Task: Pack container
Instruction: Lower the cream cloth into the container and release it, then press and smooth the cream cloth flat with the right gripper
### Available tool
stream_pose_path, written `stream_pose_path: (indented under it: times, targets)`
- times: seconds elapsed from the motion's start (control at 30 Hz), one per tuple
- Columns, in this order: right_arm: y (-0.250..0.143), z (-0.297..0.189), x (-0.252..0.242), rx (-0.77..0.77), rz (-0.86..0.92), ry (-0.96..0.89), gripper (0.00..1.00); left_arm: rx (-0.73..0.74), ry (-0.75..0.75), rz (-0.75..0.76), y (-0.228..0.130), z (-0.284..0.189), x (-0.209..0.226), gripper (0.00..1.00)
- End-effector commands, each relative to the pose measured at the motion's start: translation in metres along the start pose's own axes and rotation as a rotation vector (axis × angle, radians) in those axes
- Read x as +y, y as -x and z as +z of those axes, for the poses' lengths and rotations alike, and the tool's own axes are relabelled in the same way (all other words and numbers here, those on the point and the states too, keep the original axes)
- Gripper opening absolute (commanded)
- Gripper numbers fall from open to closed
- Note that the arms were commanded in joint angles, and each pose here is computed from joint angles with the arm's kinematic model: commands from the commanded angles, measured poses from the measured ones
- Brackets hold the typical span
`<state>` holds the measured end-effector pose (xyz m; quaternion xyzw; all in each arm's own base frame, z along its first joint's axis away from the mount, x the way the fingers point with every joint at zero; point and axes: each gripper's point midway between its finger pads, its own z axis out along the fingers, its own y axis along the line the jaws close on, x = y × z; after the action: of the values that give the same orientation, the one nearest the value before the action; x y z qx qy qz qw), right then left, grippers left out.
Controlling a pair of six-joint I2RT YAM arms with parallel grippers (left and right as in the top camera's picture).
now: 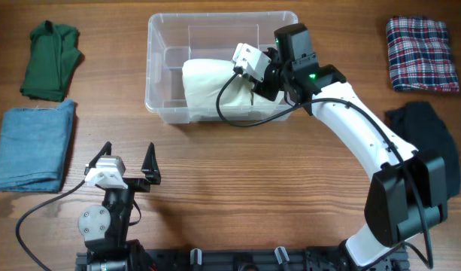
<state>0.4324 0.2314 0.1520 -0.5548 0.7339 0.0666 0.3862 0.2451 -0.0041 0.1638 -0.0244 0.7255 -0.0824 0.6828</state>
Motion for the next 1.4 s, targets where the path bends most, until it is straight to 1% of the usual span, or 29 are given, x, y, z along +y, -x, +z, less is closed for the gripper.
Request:
stream_pose_path:
  times: [0.0, 0.1, 0.13, 0.2, 0.27, 0.33, 0.37, 0.43, 0.47, 0.5, 0.63, 0.67, 0.7, 0.73, 0.77, 0.8, 0.87, 0.97, 1.17, 1.37]
  targets:
    - [0.011, -0.001, -0.012, -0.042, -0.01, -0.015, 0.41, -0.001, 0.015, -0.014, -0.002, 0.0, 0.003, 1.0]
    - [0.012, -0.002, -0.013, -0.046, -0.012, -0.019, 0.52, -0.001, 0.015, -0.013, -0.002, 0.0, 0.003, 1.0]
    - [0.013, -0.002, -0.013, -0.047, -0.012, -0.02, 0.57, -0.001, 0.015, -0.013, -0.002, 0.0, 0.003, 1.0]
    - [0.014, -0.002, -0.014, -0.05, -0.013, -0.023, 0.69, -0.001, 0.015, -0.013, -0.002, 0.0, 0.003, 1.0]
    - [0.016, -0.004, -0.016, -0.055, -0.016, -0.034, 0.74, -0.001, 0.015, -0.013, -0.002, 0.0, 0.003, 1.0]
    - [0.019, -0.007, -0.02, -0.061, -0.022, -0.053, 0.82, -0.001, 0.015, -0.014, -0.002, 0.0, 0.003, 1.0]
    - [0.021, -0.011, -0.023, -0.063, -0.026, -0.069, 0.84, -0.001, 0.015, -0.013, -0.002, 0.0, 0.003, 1.0]
    - [0.027, -0.018, -0.026, -0.076, -0.033, -0.09, 0.9, -0.001, 0.015, -0.013, -0.002, 0.0, 0.003, 1.0]
    - [0.03, -0.023, -0.027, -0.084, -0.035, -0.097, 0.96, -0.001, 0.015, -0.013, -0.002, 0.0, 0.003, 1.0]
    - [0.04, -0.033, -0.025, -0.122, -0.037, -0.088, 1.0, -0.001, 0.015, -0.013, -0.002, 0.0, 0.003, 1.0]
    - [0.067, -0.054, -0.003, -0.248, -0.003, 0.029, 1.0, -0.001, 0.015, -0.013, -0.002, 0.0, 0.003, 1.0]
    - [0.071, -0.059, -0.001, -0.264, -0.002, 0.04, 0.95, -0.001, 0.015, -0.014, -0.002, 0.0, 0.003, 1.0]
    - [0.074, -0.063, 0.001, -0.277, 0.003, 0.047, 0.81, -0.001, 0.015, -0.013, -0.002, 0.0, 0.003, 1.0]
    - [0.076, -0.065, 0.001, -0.285, 0.019, 0.051, 0.52, -0.001, 0.015, -0.013, -0.002, 0.0, 0.003, 1.0]
    - [0.079, -0.067, 0.001, -0.298, 0.064, 0.06, 0.26, -0.001, 0.015, -0.013, -0.002, 0.0, 0.003, 1.0]
    - [0.081, -0.068, 0.001, -0.303, 0.102, 0.067, 0.16, -0.001, 0.015, -0.013, -0.002, 0.0, 0.003, 1.0]
    - [0.081, -0.067, 0.002, -0.303, 0.163, 0.08, 0.04, -0.001, 0.015, -0.013, -0.002, 0.0, 0.003, 1.0]
    - [0.082, -0.066, 0.006, -0.3, 0.227, 0.106, 0.04, -0.001, 0.015, -0.013, -0.002, 0.0, 0.003, 1.0]
    - [0.077, -0.054, 0.012, -0.277, 0.239, 0.13, 0.04, -0.001, 0.015, -0.013, -0.002, 0.0, 0.003, 1.0]
    - [0.066, -0.027, 0.037, -0.278, 0.249, 0.285, 0.04, -0.001, 0.015, -0.013, -0.002, 0.0, 0.003, 1.0]
